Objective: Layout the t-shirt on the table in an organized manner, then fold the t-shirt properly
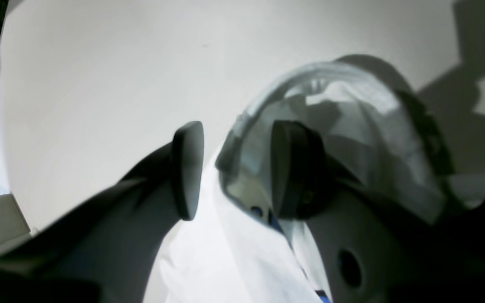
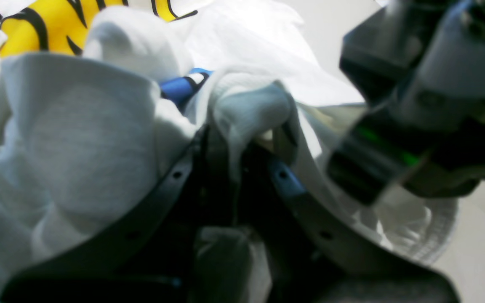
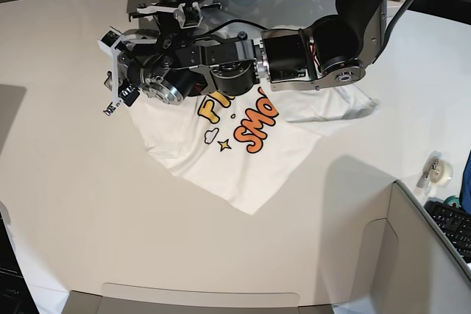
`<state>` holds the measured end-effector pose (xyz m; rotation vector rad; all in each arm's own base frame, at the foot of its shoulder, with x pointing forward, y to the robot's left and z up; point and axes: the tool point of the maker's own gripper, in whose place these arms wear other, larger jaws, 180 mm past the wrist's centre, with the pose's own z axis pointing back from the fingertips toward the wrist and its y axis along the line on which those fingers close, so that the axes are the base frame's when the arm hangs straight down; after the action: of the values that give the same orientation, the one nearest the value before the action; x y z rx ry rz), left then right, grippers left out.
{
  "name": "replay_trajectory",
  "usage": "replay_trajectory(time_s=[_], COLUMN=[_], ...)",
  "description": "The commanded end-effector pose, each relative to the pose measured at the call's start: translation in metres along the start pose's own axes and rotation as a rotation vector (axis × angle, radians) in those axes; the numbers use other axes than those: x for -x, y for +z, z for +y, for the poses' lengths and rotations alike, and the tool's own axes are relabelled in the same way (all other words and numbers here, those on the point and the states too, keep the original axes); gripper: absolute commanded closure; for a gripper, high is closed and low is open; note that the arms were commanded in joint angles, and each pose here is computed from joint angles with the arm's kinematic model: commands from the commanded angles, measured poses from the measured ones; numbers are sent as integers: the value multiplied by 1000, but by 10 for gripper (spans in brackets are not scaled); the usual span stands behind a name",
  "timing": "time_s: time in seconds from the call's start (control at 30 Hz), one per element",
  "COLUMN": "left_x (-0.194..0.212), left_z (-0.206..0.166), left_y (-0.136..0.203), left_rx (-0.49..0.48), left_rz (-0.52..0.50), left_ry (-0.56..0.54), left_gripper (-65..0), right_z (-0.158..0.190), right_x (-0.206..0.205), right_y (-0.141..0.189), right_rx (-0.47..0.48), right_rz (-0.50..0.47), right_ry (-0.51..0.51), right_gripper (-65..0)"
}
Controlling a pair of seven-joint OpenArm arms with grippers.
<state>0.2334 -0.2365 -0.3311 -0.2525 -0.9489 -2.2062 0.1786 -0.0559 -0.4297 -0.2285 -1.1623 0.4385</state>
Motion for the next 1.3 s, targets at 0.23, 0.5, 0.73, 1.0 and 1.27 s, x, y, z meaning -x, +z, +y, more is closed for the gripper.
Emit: replay_trajectory(time_s=[0.23, 0.5, 0.73, 1.0, 1.27], left_x=[-10, -19, -49, -46, -26], left_z=[17, 16, 66, 111, 156], left_y=[5, 6, 40, 88, 152], left_rx=[-38, -50, -290, -473, -702], left_rz=[-22, -48, -174, -252, -244], left_ry=[-20, -15, 125, 260, 309], left_gripper=[-30, -1, -1, -1, -1], right_z=[40, 39, 37, -5, -67], right_x=[192, 192, 185, 163, 126], right_y=[151, 150, 136, 109, 88], right_rx=[-240, -237, -231, -122, 54], right_rz=[1252, 1251, 1214, 1135, 991], right_ry=[-61, -61, -70, -195, -300], right_gripper=[0, 0, 0, 0, 0])
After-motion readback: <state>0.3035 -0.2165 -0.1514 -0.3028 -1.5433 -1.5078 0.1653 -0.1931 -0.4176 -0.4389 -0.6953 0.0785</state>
